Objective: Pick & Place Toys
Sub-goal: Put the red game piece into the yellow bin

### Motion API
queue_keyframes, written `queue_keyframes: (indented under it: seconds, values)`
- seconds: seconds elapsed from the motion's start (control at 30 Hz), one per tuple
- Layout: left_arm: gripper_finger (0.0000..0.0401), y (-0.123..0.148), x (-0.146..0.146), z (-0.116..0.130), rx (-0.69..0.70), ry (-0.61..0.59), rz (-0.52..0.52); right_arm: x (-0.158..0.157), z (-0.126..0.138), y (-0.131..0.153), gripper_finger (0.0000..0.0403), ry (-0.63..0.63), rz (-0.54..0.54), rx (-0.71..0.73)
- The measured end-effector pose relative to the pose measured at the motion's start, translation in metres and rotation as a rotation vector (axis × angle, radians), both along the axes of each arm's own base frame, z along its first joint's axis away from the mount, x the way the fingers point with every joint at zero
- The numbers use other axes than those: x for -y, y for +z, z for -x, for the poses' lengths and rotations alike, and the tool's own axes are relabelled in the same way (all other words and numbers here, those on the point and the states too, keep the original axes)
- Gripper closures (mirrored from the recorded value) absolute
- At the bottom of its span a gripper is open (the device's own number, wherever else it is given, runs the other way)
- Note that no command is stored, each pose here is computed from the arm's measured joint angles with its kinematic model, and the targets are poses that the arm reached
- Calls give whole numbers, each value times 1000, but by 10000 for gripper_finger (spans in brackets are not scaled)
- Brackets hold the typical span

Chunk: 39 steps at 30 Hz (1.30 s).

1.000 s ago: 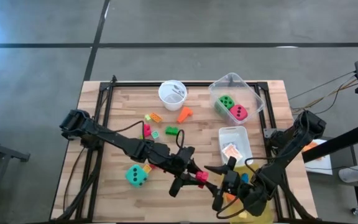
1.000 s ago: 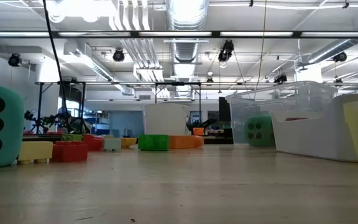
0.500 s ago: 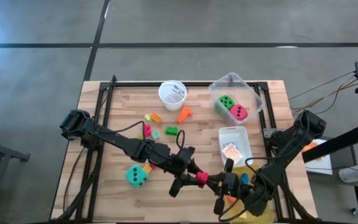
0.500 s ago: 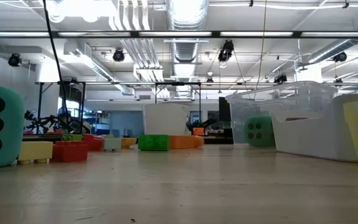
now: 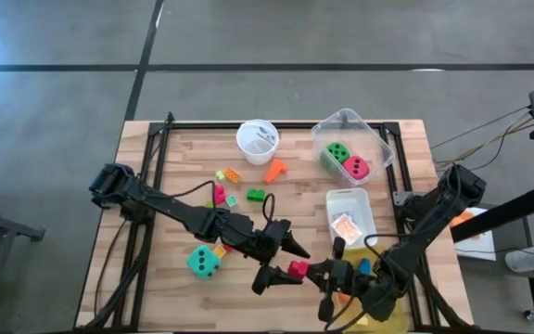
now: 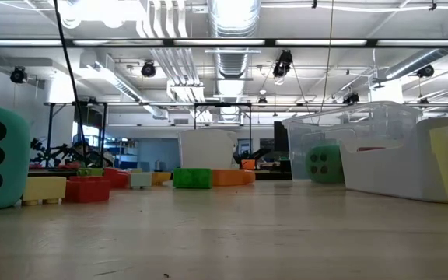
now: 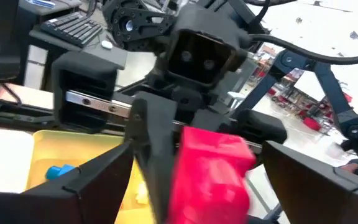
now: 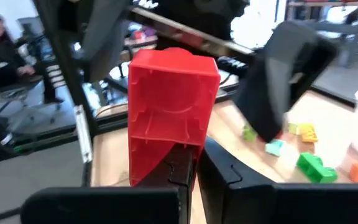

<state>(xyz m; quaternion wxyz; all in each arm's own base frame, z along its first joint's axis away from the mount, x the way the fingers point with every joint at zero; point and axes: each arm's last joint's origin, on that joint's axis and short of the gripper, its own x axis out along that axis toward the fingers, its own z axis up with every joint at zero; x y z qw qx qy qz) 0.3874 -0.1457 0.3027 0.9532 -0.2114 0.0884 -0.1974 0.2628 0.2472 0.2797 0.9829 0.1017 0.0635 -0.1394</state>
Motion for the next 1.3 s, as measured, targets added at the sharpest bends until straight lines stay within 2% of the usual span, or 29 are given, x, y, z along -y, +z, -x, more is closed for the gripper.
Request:
queue_keyframes:
  seconds: [0.17,0.53,0.63,0.77,0.93,1.07,1.3]
  values:
    - [36,-2,-4,7,-106,62,-45,-2,2,-3,395,85,0,-51]
    - [35,-9,-4,28,-373,87,-46,17,26,-13,395,127,-140,-328]
    - [35,-14,-6,35,-475,102,-55,20,32,-17,395,189,-178,-443]
    - [35,-28,-11,48,-682,149,-79,23,42,-25,395,189,-255,-596]
    - [35,-43,-19,62,-896,306,-110,29,59,-35,395,143,-318,-820]
    - [34,-47,-22,68,-959,350,-143,31,74,-38,395,117,-370,-972]
    - [34,-47,-22,69,-967,350,-149,19,94,-37,395,193,-475,-1145]
